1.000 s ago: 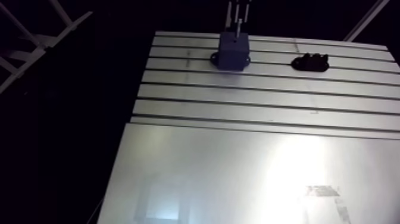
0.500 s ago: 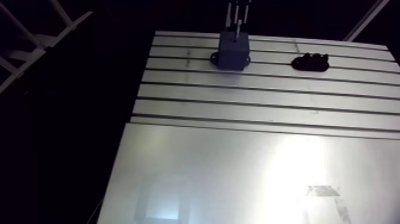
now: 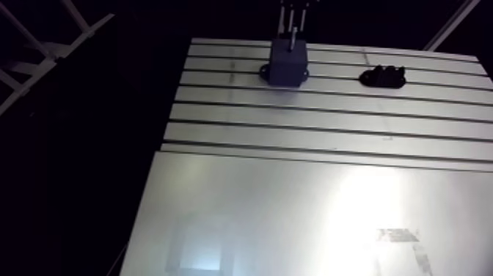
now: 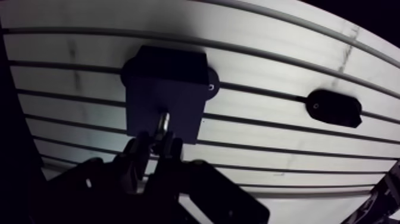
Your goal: Pick up the M10 bolt and insert it into the hole until fully seated.
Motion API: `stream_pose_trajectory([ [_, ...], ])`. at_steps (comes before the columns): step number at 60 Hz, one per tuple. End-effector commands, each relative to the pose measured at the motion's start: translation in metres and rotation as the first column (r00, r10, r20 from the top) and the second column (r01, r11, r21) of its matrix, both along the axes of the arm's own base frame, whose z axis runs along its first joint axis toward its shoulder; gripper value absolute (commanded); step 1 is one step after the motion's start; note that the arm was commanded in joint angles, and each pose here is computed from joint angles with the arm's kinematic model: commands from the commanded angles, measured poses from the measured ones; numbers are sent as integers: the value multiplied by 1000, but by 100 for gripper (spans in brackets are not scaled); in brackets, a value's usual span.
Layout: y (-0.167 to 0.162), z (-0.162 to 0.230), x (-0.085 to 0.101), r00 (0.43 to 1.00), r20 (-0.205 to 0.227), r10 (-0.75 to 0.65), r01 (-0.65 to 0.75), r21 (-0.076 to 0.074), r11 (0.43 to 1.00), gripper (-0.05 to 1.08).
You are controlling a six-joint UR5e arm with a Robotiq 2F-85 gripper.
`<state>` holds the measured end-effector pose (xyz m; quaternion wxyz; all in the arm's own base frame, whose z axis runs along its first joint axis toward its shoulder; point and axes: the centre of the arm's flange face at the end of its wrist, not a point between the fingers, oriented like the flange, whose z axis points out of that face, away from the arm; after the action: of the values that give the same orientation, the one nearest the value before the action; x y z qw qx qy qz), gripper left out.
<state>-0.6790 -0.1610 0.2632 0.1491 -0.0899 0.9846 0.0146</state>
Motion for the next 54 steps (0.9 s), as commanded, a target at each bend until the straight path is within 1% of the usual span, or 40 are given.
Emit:
stream_pose_trajectory([
  [1, 0, -2, 0, 1000, -4, 2, -2, 1, 1000, 107],
  [29, -1, -5, 2, 1000, 5, 2, -2, -3, 1000, 107],
  [54, 1, -13, 6, 1000, 19, -2, 2, 0, 1000, 107],
])
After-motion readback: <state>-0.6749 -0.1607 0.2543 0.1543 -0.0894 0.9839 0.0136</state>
